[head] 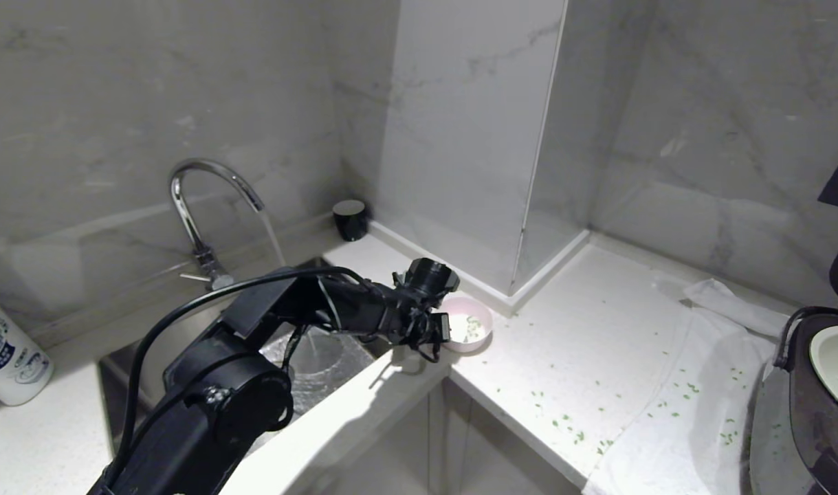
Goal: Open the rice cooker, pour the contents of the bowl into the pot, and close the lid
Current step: Pick up the bowl on the table
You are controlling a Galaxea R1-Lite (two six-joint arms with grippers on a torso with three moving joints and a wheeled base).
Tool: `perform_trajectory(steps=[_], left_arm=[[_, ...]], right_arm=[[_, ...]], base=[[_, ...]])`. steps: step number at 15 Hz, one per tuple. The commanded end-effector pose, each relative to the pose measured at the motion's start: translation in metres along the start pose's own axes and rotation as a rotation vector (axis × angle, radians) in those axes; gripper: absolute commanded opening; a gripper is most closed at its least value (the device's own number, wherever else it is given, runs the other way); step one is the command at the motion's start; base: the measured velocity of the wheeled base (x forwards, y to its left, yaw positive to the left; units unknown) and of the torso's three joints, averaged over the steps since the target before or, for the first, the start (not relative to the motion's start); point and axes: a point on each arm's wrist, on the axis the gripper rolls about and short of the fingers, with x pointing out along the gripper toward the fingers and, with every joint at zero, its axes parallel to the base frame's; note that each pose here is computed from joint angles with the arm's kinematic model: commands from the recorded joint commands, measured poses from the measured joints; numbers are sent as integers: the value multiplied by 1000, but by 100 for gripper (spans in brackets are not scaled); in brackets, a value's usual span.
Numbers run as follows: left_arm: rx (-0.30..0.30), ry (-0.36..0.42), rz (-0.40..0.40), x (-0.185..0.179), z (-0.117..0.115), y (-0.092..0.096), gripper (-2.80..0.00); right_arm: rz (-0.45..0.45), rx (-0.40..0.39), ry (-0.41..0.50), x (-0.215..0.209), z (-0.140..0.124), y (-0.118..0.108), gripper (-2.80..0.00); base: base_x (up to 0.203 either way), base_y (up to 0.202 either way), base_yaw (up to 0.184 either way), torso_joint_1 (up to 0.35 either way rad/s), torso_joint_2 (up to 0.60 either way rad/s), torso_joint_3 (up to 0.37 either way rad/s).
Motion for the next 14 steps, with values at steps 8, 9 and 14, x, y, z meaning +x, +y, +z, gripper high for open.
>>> perform_trajectory(steps=[8,9,14], left_arm=[[-20,-8,8,-2,7,7,-280],[-22,-7,9,-2,7,7,-280],[-36,66,29,-21,15,20,-280]], right_arm=[[0,0,2,0,0,0,-280],[1,0,2,0,0,0,-280],[0,0,2,0,0,0,-280]], base=[[0,0,0,0,0,0],[0,0,0,0,0,0],[0,0,0,0,0,0]])
